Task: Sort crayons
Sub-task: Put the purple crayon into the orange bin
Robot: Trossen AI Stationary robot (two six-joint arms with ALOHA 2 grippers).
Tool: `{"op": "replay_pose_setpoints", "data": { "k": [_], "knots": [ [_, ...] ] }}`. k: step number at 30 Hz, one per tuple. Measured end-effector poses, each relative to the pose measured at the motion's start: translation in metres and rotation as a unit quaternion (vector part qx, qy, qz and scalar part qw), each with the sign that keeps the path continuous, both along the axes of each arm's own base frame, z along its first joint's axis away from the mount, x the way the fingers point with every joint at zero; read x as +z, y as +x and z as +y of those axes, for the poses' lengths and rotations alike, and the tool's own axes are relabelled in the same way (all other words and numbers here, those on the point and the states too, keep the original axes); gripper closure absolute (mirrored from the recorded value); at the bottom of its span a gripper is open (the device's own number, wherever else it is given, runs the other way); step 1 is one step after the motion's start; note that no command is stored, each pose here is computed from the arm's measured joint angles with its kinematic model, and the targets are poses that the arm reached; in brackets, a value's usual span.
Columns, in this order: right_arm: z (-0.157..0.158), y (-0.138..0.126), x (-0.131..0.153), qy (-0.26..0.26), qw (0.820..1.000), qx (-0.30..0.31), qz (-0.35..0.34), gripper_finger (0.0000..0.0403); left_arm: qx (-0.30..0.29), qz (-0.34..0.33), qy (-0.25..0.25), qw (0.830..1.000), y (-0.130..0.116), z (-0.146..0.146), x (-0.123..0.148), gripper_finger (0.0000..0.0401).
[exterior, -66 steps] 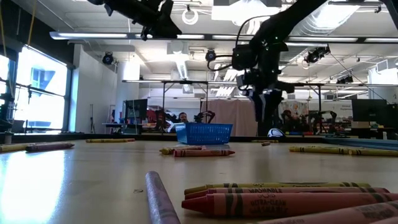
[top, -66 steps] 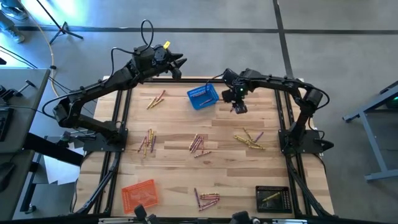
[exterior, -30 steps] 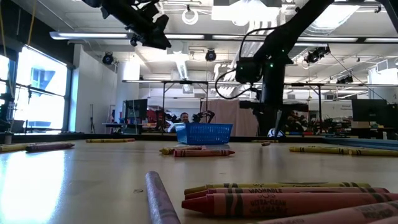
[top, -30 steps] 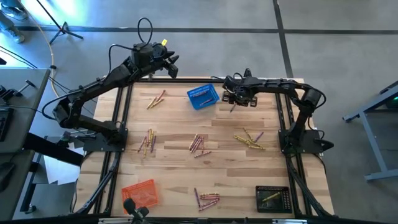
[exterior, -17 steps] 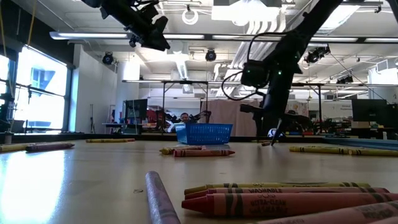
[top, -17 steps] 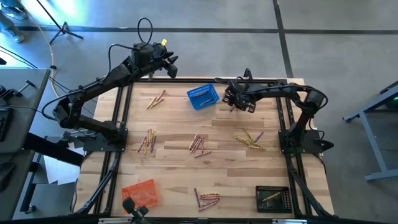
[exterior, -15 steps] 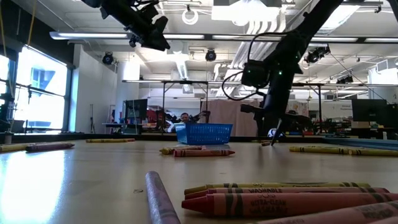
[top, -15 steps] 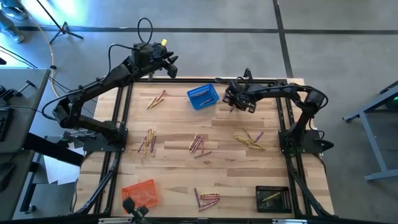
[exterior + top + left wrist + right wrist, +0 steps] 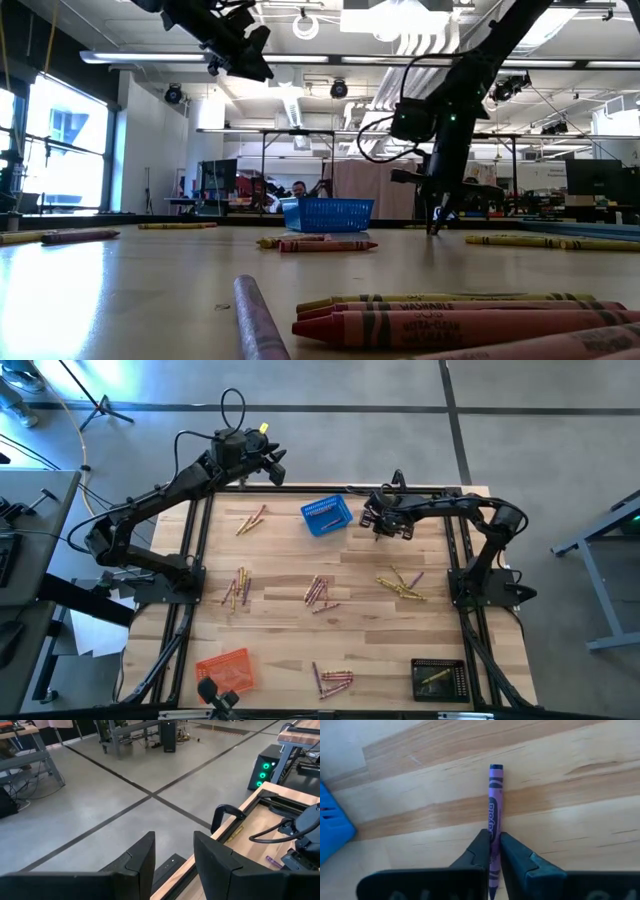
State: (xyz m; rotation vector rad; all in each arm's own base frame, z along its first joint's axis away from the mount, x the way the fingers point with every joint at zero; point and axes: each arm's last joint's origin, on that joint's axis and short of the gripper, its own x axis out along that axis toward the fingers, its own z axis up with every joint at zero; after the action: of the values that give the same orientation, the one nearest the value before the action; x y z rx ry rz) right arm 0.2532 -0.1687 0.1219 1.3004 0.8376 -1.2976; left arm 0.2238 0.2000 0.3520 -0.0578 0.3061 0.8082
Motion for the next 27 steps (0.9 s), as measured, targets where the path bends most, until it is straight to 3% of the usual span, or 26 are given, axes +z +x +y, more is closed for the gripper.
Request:
{"op": "replay_pose_setpoints", "data": {
  "k": [10,15,21,27],
  "knots": [
    [-0.004,-0.010,0.029,-0.013,0.998,0.028,-0.047,0.0397,0.001,-0.004,-0.003,1.000,0.000,0.000,0.000,0.0280],
    [0.000,-0.012,0.051,-0.021,0.993,0.071,-0.088,0.0392,0.006,-0.021,-0.018,1.000,0.000,0.000,0.000,0.0280],
    [0.013,-0.015,0.081,-0.054,0.975,0.167,-0.137,0.0390,-0.007,-0.043,-0.041,0.998,0.001,-0.001,0.000,0.0280],
    [0.022,-0.021,0.110,-0.113,0.955,0.214,-0.174,0.0390,-0.066,-0.104,-0.103,0.987,0.006,-0.006,0.002,0.0280]
  ]
}}
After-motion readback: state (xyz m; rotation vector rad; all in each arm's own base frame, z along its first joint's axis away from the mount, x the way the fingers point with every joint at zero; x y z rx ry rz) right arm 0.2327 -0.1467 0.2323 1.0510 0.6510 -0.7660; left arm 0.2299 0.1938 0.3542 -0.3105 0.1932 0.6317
